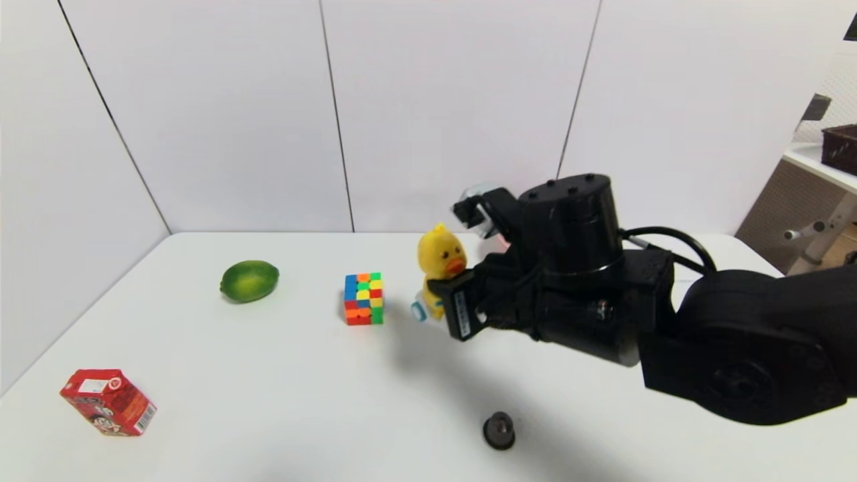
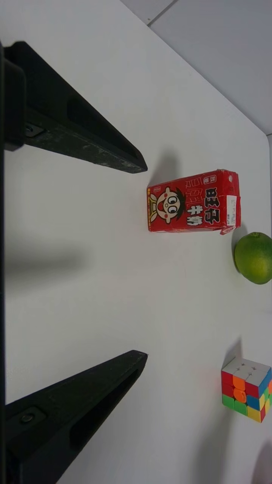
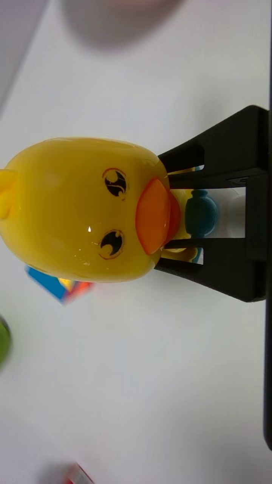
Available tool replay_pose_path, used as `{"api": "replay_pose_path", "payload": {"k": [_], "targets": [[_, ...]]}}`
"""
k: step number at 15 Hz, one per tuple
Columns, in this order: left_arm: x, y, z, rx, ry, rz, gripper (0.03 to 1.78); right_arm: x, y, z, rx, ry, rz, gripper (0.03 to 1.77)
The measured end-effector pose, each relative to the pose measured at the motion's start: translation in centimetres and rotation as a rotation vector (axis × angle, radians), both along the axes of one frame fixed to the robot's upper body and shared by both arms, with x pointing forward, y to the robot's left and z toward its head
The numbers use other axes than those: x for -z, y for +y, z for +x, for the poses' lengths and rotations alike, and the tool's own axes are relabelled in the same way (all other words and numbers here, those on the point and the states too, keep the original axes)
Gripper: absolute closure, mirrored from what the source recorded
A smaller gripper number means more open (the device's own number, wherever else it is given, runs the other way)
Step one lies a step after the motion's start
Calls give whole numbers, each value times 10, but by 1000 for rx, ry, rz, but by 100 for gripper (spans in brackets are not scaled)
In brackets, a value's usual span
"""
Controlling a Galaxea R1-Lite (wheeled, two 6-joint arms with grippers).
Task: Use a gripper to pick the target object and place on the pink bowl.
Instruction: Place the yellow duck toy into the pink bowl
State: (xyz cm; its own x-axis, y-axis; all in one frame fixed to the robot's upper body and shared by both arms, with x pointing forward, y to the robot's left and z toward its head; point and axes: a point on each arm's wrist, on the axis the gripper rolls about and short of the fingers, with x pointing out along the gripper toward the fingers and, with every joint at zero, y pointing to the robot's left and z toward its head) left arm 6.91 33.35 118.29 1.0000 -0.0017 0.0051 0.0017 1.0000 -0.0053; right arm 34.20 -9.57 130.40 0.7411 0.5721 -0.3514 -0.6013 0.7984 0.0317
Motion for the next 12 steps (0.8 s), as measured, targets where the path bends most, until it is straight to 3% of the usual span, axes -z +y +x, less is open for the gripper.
{"api": "replay_pose_path", "payload": {"k": [3, 6, 9, 12], "targets": [[0, 0, 0, 0, 0, 0, 12, -20, -40, 32, 146, -54, 38, 144], [0, 0, 0, 0, 0, 0, 12, -35, -86, 62, 264, -119, 30, 144], [0, 0, 0, 0, 0, 0, 12, -40, -129, 84, 307, -157, -3, 144], [0, 0, 0, 0, 0, 0, 12, -35, -145, 104, 344, -146, 5, 144]]}}
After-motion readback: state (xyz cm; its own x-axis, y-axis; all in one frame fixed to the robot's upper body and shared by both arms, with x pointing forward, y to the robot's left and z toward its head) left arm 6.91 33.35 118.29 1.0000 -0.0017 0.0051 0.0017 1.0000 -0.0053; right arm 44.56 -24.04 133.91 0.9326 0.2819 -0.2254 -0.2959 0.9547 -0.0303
